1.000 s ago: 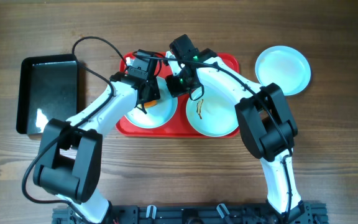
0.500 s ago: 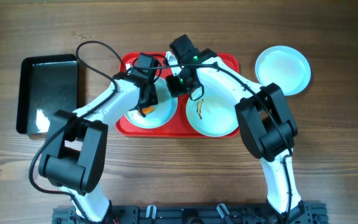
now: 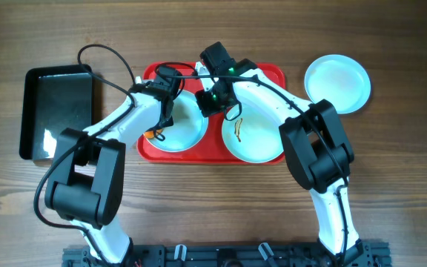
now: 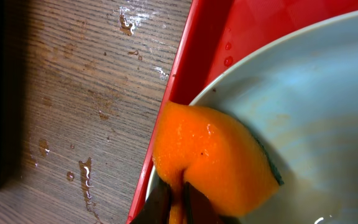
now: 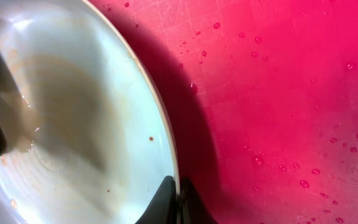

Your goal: Clean dirty plates on tray and stack at the side

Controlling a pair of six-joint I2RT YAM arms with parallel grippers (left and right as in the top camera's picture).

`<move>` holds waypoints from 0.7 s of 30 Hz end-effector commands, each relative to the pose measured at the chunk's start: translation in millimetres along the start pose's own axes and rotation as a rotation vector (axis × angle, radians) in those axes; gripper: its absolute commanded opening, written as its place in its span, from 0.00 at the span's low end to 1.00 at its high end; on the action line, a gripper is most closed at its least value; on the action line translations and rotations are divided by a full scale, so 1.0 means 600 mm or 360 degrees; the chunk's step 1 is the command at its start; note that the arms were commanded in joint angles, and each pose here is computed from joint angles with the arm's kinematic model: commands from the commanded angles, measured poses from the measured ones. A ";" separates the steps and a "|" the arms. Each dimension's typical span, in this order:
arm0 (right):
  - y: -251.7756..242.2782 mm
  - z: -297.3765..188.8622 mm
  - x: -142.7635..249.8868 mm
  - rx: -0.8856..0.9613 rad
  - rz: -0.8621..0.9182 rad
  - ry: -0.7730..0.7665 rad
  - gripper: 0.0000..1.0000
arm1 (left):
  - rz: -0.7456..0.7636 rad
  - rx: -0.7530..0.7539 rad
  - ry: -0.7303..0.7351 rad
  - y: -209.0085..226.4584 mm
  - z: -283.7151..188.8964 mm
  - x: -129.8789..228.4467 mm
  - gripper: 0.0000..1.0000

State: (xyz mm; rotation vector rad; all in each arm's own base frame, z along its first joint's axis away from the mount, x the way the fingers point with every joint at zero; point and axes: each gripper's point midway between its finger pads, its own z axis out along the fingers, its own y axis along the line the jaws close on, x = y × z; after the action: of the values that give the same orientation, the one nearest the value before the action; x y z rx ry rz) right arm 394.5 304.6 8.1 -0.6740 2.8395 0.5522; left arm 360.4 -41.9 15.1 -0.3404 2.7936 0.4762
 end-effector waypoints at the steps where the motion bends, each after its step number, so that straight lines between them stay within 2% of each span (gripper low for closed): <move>1: -0.032 -0.007 -0.003 0.0125 0.0067 -0.0025 0.04 | -0.0157 0.0048 -0.0074 0.012 -0.031 -0.033 0.04; 6: -0.028 -0.024 -0.025 0.0136 0.0087 -0.0096 0.04 | -0.0240 0.0373 -0.0124 -0.011 -0.108 -0.048 0.04; 9: -0.023 -0.041 -0.041 0.0140 0.0069 -0.0142 0.04 | -0.0259 0.0474 -0.0161 -0.006 -0.150 -0.051 0.04; 14: -0.040 -0.096 -0.074 0.0326 0.0058 -0.0275 0.04 | -0.0257 0.0478 -0.0159 0.021 -0.188 -0.035 0.04; 21: -0.070 -0.206 -0.119 0.0657 0.0070 -0.0515 0.04 | -0.0201 0.0389 -0.0009 0.042 -0.182 0.008 0.04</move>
State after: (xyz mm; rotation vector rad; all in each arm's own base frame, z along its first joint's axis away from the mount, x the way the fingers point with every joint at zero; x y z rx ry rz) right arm 439.7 273.8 61.6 -0.5227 2.7065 0.2406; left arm 325.3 -58.1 115.5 -0.4357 2.7533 0.1210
